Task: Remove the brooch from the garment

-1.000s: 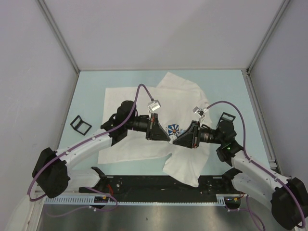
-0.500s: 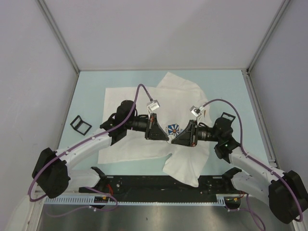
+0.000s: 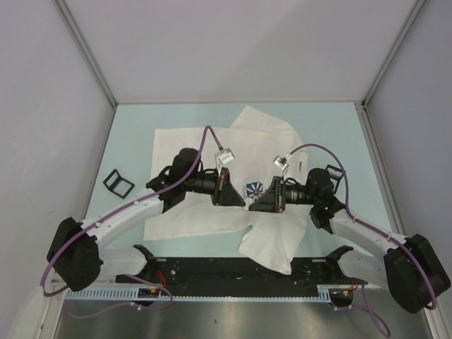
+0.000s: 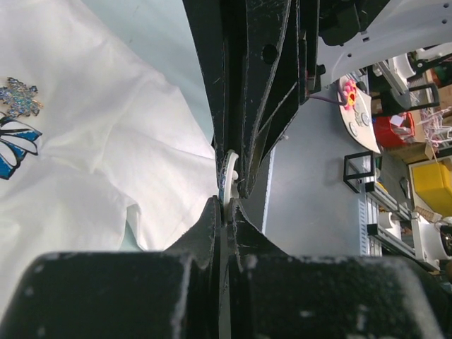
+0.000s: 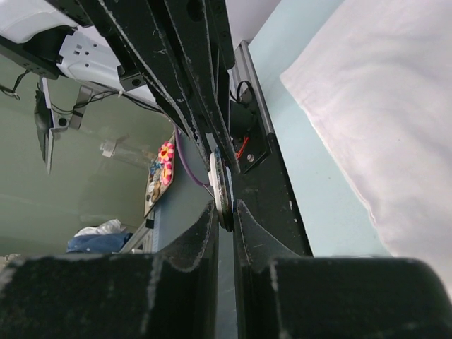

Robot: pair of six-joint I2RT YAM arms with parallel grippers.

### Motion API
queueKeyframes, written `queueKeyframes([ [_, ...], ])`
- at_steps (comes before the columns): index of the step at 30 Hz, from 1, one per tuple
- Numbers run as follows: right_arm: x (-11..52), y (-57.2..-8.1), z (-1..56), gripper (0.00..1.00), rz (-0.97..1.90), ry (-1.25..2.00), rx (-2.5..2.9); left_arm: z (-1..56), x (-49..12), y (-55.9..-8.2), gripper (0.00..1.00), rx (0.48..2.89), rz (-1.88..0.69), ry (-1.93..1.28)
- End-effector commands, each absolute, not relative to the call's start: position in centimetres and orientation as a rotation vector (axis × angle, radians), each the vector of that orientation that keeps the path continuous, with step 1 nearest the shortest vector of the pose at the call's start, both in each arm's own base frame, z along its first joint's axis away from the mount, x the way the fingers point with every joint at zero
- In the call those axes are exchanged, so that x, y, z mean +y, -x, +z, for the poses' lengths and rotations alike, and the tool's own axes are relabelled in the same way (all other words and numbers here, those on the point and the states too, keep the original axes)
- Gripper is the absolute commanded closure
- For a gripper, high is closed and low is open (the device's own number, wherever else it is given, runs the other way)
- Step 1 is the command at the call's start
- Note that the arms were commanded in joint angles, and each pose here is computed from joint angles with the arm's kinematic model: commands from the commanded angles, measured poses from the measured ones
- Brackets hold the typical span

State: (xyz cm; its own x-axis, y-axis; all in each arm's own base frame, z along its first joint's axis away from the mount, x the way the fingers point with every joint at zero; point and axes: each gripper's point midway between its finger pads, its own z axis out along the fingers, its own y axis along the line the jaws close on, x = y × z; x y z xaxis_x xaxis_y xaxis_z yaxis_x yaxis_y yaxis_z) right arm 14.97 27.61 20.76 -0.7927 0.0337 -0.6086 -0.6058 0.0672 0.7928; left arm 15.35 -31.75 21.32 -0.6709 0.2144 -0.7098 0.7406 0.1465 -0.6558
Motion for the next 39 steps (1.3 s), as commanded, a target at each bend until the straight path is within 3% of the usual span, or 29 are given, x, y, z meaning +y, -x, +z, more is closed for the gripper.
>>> queueKeyframes([
  [1, 28.4, -17.1, 23.2, 1.0, 1.761, 0.502, 1.823, 24.6, -32.5, -14.7, 1.0, 1.819, -1.533, -1.012],
  [23, 29.4, -19.0, 20.8, 0.95, 1.763, 0.323, 2.024, 24.2, -32.6, -13.7, 1.0, 1.836, -1.44, -1.088],
  [35, 30.2, -19.4, 20.5, 0.8, 1.737, 0.322, 2.055, 23.7, -32.6, -13.6, 1.0, 1.855, -1.39, -1.109],
  [39, 30.3, -19.9, 20.9, 0.84, 1.719, 0.292, 2.048, 23.7, -32.6, -13.4, 1.0, 1.855, -1.388, -1.118],
])
